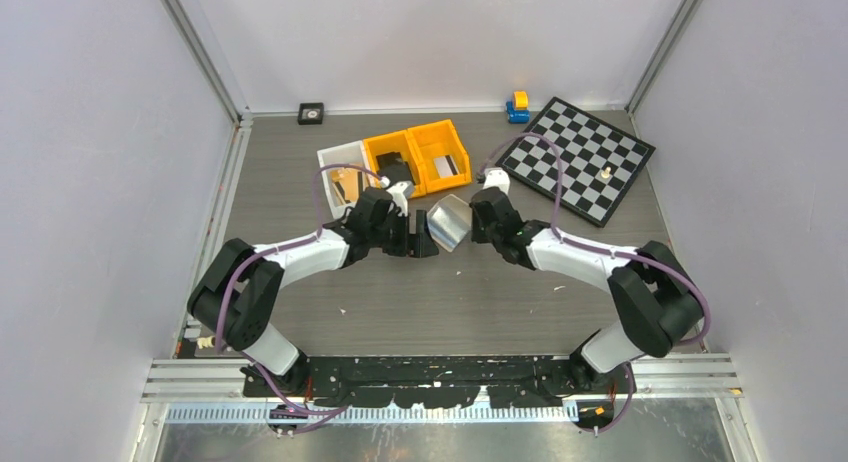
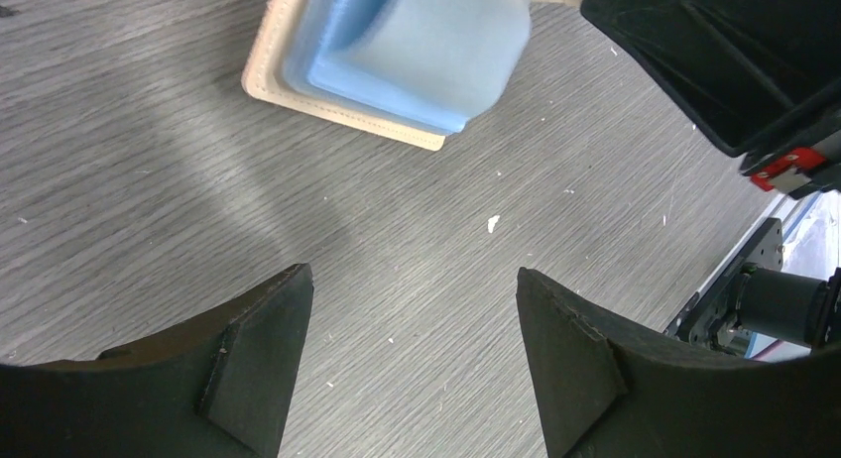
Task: Take the credit cards out of the card holder
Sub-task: Pick up the card holder from the center of the board, then place the card holder at the center of the board.
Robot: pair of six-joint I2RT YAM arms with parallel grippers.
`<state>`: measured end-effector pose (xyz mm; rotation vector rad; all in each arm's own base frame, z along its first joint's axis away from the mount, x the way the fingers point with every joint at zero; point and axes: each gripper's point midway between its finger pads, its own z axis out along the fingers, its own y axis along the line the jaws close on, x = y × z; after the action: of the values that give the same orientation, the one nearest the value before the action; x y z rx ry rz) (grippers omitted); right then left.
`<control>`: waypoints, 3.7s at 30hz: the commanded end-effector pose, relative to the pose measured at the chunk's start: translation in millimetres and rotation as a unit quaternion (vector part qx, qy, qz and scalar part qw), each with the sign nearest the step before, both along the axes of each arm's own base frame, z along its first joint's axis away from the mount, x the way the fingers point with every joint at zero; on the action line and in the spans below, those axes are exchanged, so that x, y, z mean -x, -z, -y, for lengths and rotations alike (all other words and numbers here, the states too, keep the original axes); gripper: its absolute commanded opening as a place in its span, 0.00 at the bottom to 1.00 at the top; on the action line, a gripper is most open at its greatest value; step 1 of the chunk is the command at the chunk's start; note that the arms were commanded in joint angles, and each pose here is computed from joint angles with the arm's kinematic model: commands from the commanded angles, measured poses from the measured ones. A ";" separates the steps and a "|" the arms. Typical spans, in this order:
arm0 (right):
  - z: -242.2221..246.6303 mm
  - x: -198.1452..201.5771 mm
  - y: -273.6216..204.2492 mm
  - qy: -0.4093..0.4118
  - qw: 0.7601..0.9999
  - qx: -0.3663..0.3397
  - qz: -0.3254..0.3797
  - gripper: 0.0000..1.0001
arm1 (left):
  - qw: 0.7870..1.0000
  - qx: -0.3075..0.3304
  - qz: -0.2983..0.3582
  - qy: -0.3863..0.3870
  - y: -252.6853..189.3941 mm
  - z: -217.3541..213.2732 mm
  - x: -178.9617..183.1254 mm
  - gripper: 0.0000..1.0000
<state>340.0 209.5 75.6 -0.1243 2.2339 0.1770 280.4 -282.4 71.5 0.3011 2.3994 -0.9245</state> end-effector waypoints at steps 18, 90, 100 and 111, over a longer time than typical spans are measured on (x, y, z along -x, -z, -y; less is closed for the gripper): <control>-31.0 17.7 -69.6 -0.018 0.932 -0.360 -0.039 0.00 | 0.988 0.114 0.100 -0.042 -56.1 -6.3 -18.2 0.76; -67.8 29.4 -42.0 -0.090 0.919 -0.374 -0.092 0.88 | 0.969 0.247 -0.002 0.018 -47.4 20.4 -15.0 0.04; -69.4 27.6 -30.2 -0.081 0.924 -0.360 -0.102 0.89 | 0.984 0.172 0.018 0.047 -42.2 34.1 -4.5 0.05; -69.6 25.8 -26.2 -0.076 0.925 -0.356 -0.108 0.41 | 0.979 0.194 0.018 0.060 -52.1 37.5 0.6 0.28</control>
<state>297.9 267.0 73.6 0.1686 2.3340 1.0713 284.0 -309.0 90.9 0.2178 2.2333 -1.3193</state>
